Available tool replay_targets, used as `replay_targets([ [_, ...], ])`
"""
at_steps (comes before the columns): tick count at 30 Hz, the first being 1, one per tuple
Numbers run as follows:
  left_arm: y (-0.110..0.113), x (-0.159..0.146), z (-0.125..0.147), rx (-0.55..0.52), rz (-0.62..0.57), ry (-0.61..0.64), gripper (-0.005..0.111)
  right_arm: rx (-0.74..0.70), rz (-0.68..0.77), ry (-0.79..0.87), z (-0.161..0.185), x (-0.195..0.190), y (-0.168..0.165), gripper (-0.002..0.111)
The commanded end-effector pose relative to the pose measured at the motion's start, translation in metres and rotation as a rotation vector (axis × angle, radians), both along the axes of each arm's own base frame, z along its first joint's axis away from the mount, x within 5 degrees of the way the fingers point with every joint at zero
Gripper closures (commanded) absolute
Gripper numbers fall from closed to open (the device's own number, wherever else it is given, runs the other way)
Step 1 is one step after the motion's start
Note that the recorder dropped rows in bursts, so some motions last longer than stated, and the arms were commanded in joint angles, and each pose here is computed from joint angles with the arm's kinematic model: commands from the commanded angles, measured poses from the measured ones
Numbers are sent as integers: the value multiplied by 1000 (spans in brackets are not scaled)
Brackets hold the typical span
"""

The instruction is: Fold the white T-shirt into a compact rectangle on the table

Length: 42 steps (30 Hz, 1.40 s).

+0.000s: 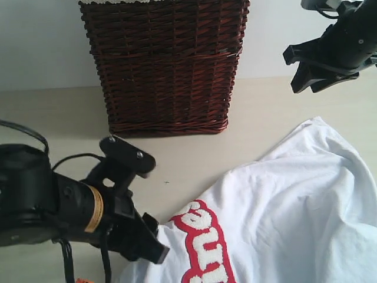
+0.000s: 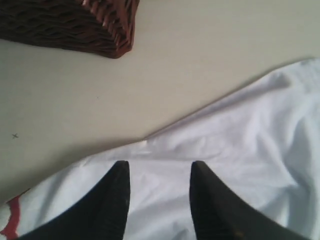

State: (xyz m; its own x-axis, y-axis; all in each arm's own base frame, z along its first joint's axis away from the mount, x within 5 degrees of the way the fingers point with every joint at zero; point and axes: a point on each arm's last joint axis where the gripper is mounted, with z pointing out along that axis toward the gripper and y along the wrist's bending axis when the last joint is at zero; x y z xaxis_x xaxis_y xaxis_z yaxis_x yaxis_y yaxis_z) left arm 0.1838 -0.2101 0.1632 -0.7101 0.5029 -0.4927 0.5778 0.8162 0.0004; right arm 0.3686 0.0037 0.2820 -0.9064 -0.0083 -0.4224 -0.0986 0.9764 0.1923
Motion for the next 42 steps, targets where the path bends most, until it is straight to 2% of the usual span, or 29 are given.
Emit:
replay_targets([
  [1, 4, -7, 29, -95, 28, -13, 47, 52, 37, -41, 19, -9, 6, 68],
  [5, -15, -42, 34, -211, -159, -11, 47, 104, 67, -51, 22, -10, 12, 68],
  [7, -23, -56, 26, -184, -234, 12, 47, 107, 71, -41, 22, -11, 12, 68],
  [11, -30, -58, -2, -91, -248, 74, 52, 111, 81, -17, 21, -13, 13, 68],
  [16, -21, -34, -42, 45, -178, 154, 78, 123, 89, 10, 20, -16, 14, 68],
  [20, -5, 5, -46, 52, -55, 155, 104, 128, 89, 9, 20, -16, 14, 68],
  [21, -1, 15, -43, 51, -35, 146, 106, 130, 88, 9, 20, -16, 14, 68],
  [27, 21, 74, -17, 90, 82, 145, 107, 127, 86, -1, 20, -15, 14, 68],
  [31, 41, 102, -16, 137, 147, 185, 107, 127, 86, -1, 20, -15, 14, 68],
  [34, 43, 104, -13, 140, 143, 180, 107, 133, 95, -6, 21, -15, 15, 68],
  [38, 28, 89, 21, 63, 83, 116, 106, 142, 104, -11, 21, -15, 16, 68],
  [40, 23, 82, 38, 30, 59, 70, 94, 139, 110, -13, 21, -15, 16, 68],
  [41, 23, 82, 41, 16, 58, 52, 78, 140, 113, -6, 21, -15, 16, 68],
  [42, 24, 85, 41, 12, 66, 46, 67, 141, 114, -3, 21, -16, 16, 68],
])
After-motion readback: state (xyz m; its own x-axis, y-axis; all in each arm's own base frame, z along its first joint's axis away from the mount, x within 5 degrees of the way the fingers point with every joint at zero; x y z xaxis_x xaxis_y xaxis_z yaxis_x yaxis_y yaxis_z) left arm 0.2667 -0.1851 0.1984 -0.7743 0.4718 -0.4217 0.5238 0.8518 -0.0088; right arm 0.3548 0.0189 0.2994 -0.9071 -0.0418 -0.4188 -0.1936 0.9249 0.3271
